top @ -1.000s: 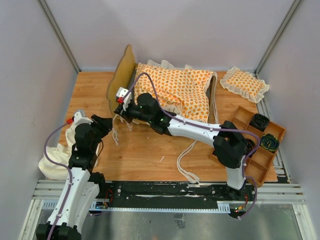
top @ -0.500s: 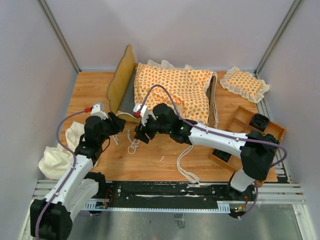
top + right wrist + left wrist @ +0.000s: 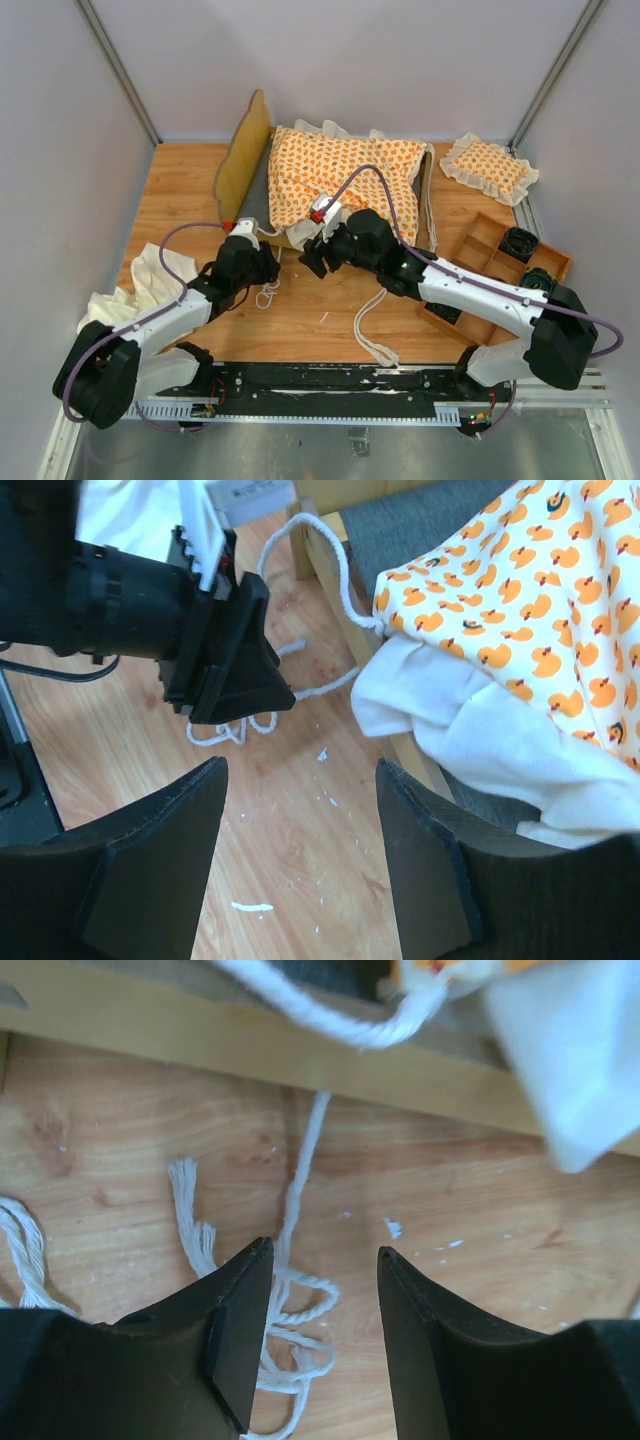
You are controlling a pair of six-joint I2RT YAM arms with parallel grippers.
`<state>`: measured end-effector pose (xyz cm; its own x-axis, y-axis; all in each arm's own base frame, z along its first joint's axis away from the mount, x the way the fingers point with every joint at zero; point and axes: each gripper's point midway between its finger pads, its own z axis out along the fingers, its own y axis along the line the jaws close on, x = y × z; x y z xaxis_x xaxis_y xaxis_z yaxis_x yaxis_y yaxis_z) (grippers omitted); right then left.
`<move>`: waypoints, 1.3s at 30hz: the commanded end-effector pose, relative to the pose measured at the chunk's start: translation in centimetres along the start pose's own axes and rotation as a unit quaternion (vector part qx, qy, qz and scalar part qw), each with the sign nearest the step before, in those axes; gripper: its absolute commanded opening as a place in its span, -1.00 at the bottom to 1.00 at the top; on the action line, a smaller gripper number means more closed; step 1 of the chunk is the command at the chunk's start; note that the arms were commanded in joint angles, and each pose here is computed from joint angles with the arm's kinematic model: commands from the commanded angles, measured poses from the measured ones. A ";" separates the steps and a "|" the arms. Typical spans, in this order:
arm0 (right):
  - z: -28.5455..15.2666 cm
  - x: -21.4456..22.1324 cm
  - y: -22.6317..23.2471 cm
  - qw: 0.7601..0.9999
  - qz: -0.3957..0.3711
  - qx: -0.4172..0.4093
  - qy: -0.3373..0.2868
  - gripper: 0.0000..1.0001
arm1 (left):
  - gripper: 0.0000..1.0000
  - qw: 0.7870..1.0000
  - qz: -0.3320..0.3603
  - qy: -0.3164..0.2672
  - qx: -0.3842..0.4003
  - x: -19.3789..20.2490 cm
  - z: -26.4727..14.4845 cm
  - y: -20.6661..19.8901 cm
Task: Set up the pet bed
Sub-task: Cross the ropes on the bed frame, then tie the ropes to the bed frame.
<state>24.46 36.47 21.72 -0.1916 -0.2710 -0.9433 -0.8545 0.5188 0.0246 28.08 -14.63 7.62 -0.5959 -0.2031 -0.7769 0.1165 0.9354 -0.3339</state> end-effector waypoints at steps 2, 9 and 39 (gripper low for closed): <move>-2.6 -1.5 -2.7 0.998 0.015 0.049 -0.043 0.25 | 0.02 0.999 0.026 -0.007 -0.045 1.0 1.0 0.9; -4.3 -1.5 -3.9 0.995 0.018 0.071 -0.062 0.26 | 0.06 0.996 0.039 0.027 -0.080 3.7 1.4 1.7; -6.6 -2.9 -2.6 0.993 0.042 0.044 -0.104 0.25 | -0.73 0.989 0.011 0.022 -0.143 5.2 -2.8 0.7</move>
<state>24.15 31.01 25.26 -0.1619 -0.1048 -0.9812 -0.7920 0.6070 0.0658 22.88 -15.33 3.78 -0.6484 -0.1688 -0.7424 -0.0545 0.9829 -0.1759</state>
